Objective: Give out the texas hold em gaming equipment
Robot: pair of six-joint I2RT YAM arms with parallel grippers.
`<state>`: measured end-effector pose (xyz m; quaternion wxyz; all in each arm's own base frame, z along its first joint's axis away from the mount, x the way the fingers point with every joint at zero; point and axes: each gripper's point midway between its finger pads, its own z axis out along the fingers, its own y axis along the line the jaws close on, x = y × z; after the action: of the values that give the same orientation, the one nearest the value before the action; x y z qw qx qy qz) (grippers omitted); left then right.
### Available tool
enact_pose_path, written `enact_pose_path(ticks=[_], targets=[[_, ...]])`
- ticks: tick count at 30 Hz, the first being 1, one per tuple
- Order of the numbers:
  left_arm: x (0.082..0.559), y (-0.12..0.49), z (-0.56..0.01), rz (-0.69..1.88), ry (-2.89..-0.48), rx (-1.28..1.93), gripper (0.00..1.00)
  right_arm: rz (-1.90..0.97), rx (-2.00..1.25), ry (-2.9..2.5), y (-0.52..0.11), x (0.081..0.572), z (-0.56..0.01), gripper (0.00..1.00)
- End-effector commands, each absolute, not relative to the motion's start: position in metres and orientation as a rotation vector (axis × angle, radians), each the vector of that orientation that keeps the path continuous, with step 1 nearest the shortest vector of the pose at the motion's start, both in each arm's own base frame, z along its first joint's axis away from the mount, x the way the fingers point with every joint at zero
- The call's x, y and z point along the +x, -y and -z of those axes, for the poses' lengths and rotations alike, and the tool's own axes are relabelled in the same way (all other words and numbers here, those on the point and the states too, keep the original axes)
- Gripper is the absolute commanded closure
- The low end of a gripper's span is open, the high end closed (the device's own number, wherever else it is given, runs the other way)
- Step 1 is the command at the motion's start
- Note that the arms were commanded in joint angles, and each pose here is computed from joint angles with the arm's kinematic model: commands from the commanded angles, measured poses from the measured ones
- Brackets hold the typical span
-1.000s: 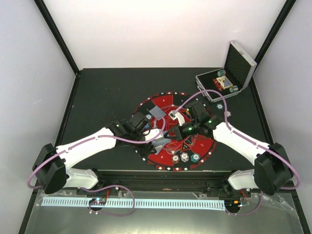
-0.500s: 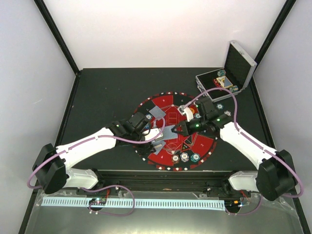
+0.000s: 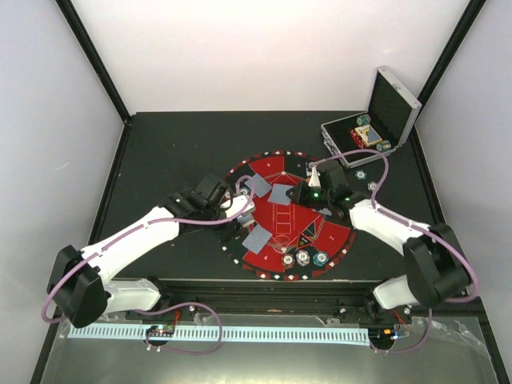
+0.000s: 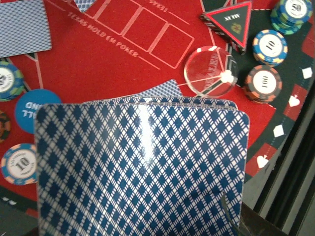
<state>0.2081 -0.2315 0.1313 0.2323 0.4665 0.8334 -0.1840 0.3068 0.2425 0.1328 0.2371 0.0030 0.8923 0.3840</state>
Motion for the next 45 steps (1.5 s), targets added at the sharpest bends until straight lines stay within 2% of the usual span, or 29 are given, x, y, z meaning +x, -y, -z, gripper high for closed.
enact_pose_path(ticks=[1,8,17,42,45], targets=[[0.223,0.226,-0.153,0.488,-2.247,1.203,0.61,-1.041,0.344,-2.224,-0.247,0.373,-0.152,0.99],[0.225,0.223,-0.156,0.489,-2.228,1.183,0.61,-1.048,0.517,-2.232,-0.272,0.423,-0.123,0.99],[0.225,0.224,-0.154,0.500,-2.234,1.184,0.61,-1.078,0.580,-2.241,-0.304,0.454,-0.111,0.99],[0.224,0.224,-0.154,0.503,-2.228,1.184,0.61,-0.911,0.741,-2.346,-0.303,0.429,-0.047,0.99],[0.224,0.224,-0.154,0.504,-2.228,1.185,0.61,-0.903,0.755,-2.352,-0.300,0.426,-0.044,0.91]])
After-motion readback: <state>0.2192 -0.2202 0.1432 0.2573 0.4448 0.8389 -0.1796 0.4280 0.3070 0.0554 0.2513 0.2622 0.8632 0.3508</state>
